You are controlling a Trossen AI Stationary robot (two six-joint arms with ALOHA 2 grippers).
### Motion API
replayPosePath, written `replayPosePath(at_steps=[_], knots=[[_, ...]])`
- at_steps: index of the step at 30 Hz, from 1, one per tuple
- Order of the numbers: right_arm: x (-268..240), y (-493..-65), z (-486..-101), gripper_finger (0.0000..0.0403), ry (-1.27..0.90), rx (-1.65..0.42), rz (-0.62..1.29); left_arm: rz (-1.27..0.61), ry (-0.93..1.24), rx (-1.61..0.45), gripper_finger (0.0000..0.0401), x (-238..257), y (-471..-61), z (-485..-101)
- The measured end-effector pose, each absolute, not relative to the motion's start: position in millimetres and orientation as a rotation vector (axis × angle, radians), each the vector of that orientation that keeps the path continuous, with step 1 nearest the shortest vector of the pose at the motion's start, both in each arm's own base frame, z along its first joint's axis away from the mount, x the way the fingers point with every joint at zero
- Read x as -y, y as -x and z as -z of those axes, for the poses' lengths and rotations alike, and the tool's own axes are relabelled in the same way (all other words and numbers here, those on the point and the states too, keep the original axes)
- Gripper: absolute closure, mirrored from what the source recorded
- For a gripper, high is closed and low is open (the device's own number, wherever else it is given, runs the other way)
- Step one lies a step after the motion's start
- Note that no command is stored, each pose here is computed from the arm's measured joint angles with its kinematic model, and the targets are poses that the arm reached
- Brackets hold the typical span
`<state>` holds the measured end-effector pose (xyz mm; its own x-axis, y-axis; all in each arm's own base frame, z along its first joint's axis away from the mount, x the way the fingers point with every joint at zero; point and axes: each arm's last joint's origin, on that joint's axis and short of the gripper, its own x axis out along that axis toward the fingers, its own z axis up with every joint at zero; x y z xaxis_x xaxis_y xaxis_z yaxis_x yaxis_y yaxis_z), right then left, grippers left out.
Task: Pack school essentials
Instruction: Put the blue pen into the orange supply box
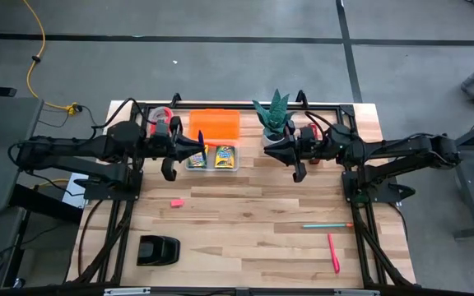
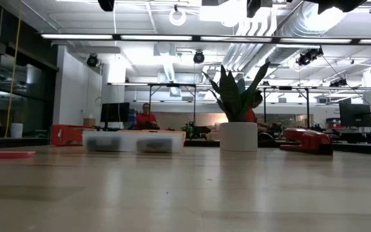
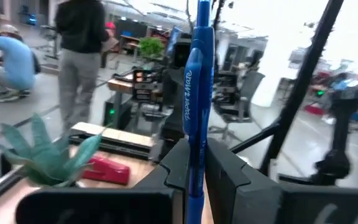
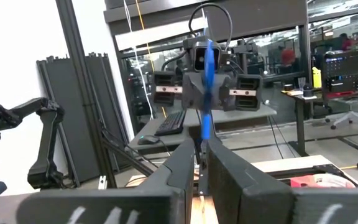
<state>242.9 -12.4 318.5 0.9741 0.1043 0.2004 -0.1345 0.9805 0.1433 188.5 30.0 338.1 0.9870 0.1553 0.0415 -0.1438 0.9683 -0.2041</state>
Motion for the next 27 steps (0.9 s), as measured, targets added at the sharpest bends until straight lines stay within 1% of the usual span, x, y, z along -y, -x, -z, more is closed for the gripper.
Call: replayPosePath(at_steps=[3,8,12,16,19,24,27], knots=[[12.4,-243.0,-318.2,0.0370,-0.157,0.190,-0.120,-0.249,0.185,-0.052,0.0380,-37.7,-194.7,-335.3],[12.4,-243.3,-316.7,0.0370,-0.159,0.174,-0.117,-0.368,0.144,-0.387,0.0380,-67.4,-212.0,-333.1],[12.6,-243.5,-315.6,0.0370,-0.161,0.164,-0.113,-0.400,0.083,-0.681,0.0380,-98.4,-232.0,-316.5],[12.5,-243.5,-315.7,0.0370,-0.161,0.164,-0.113,-0.369,-0.037,-0.896,0.0380,-128.3,-252.7,-286.3],[12.8,-243.6,-315.2,0.0370,-0.162,0.161,-0.104,-0.318,-0.112,-1.012,0.0380,-145.6,-266.2,-260.9],[13.5,-243.8,-314.6,0.0370,-0.165,0.157,-0.079,-0.231,-0.198,-1.147,0.0380,-162.9,-282.5,-225.9],[14.2,-243.9,-314.2,0.0370,-0.167,0.154,-0.054,-0.207,-0.231,-1.204,0.0380,-168.2,-290.1,-211.1]])
